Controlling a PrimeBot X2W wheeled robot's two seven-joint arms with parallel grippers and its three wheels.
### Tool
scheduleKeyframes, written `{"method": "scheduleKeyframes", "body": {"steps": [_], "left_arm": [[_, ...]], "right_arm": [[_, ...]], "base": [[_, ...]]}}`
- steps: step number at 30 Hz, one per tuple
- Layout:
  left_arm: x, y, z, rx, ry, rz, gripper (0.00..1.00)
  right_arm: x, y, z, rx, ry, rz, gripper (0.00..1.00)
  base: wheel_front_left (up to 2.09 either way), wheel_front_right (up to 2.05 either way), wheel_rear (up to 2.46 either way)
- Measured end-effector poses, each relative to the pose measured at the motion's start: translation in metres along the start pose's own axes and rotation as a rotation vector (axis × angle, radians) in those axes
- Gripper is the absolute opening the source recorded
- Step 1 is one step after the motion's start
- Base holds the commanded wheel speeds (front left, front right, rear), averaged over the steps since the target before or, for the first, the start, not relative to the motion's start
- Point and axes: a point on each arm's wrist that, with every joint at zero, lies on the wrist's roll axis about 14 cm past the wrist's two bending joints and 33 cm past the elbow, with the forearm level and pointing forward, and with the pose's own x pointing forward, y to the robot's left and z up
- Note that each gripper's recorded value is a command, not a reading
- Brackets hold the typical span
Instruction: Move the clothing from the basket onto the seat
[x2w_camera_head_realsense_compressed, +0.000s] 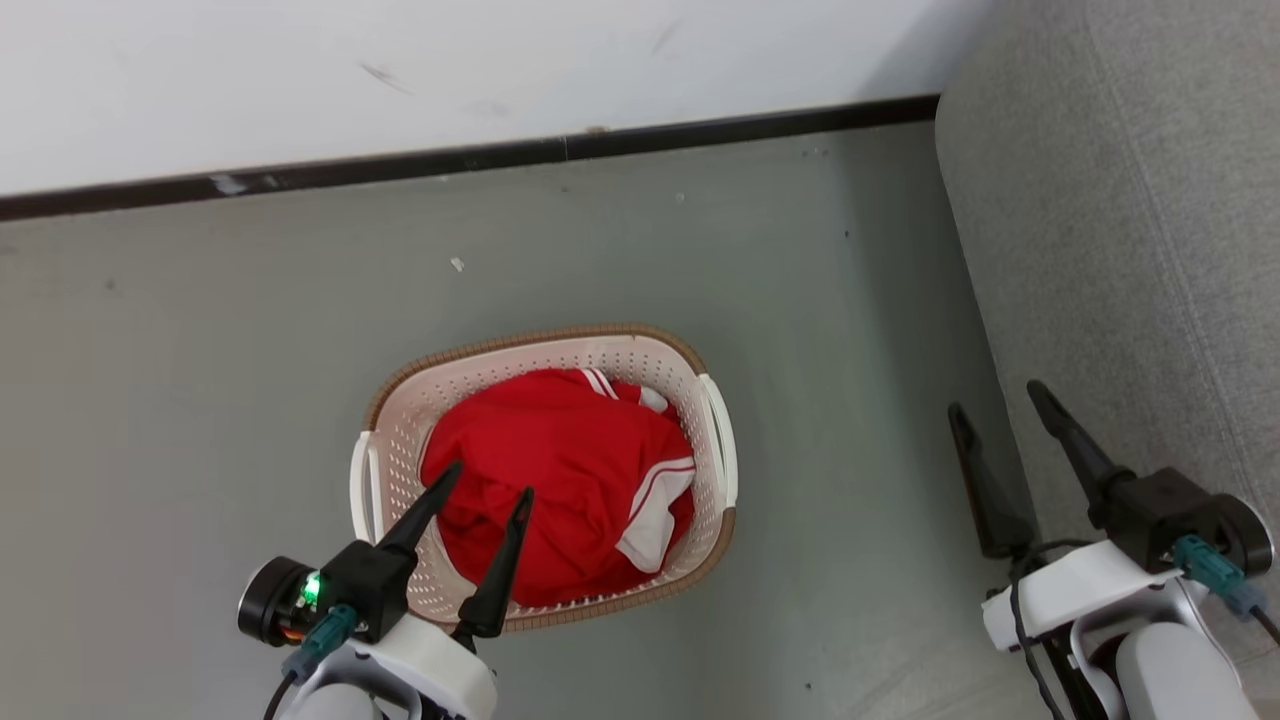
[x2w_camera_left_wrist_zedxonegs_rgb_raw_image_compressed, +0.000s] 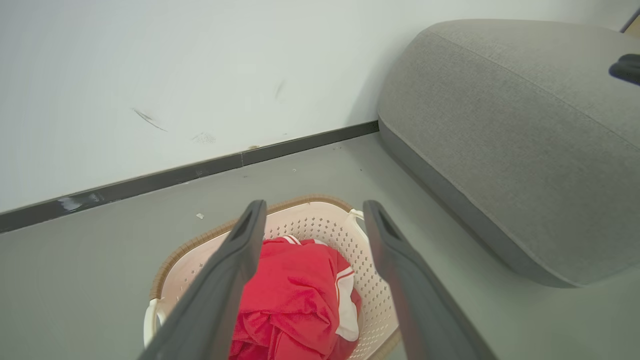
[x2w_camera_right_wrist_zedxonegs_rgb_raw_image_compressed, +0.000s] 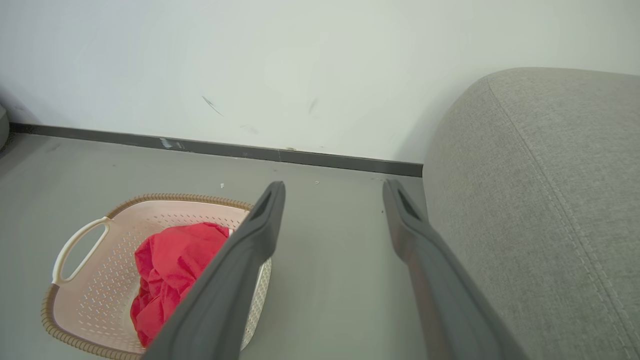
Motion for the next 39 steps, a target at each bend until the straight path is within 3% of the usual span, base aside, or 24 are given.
{"method": "scheduleKeyframes", "body": {"steps": [22,39], "left_arm": [[0.073,0.022,-0.082,0.079,0.266,-0.073,1.00],[0.106,0.047,-0.146,0.031,0.422,-0.041,1.00]], "right_arm": [[0.041,-0.009,-0.046,-0.013,0.084,-0.011,1.00],[0.064,-0.009,-0.078,-0.016,0.129,0.003,1.00]], "base": [[0.00,0.00,0.00],[0.00,0.00,0.00]]}}
